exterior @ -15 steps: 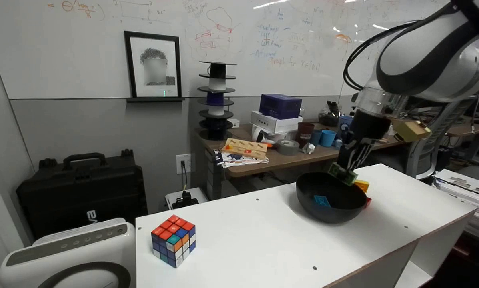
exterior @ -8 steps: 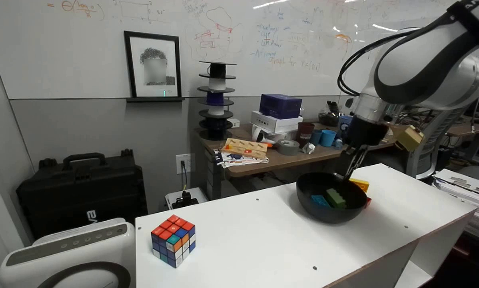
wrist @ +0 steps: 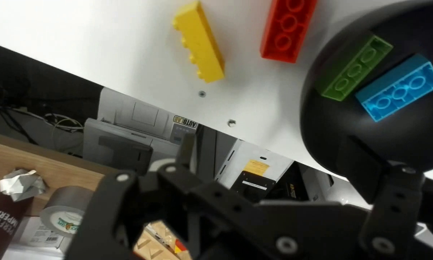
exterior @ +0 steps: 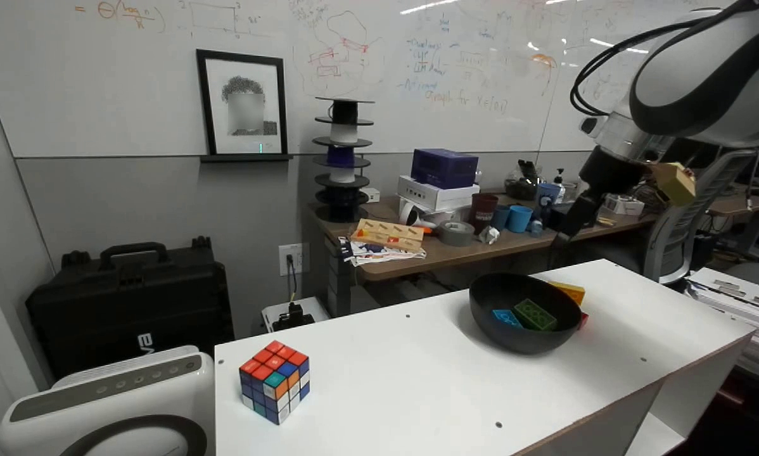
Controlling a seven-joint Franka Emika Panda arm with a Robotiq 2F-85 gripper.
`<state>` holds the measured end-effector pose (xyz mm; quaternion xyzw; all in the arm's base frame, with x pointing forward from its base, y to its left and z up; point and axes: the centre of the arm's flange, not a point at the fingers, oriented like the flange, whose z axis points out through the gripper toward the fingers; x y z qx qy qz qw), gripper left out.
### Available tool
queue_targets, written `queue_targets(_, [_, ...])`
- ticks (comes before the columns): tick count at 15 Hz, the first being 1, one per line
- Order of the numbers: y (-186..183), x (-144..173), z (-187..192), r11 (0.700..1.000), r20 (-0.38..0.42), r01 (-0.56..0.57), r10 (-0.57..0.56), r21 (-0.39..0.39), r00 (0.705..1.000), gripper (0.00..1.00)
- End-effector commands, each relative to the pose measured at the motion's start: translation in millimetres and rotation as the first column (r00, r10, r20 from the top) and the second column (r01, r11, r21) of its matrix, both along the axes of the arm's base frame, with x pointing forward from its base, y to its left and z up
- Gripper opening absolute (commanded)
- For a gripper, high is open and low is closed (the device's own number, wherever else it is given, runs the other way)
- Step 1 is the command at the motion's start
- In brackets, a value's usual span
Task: Put the blocks on the counter in the bowl
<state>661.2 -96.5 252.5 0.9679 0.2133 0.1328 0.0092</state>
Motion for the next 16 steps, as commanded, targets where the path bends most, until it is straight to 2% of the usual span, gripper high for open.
queue_targets(1, [-48.4,7.5,-8.9,0.998,-0.023,-0.05,0.05,-0.036,0.998,1.0])
queue_targets(3, [-71.6,11.1,-26.5,0.997,-0.063,-0.058,0.055,-0.048,0.997,1.0])
queue_targets(6, [-87.9,17.4,-50.7,0.995,-0.125,-0.077,0.067,-0.069,0.99,1.0])
queue_targets(16, [-77.6,55.6,-105.0,0.986,-0.264,-0.149,0.124,-0.076,0.956,1.0])
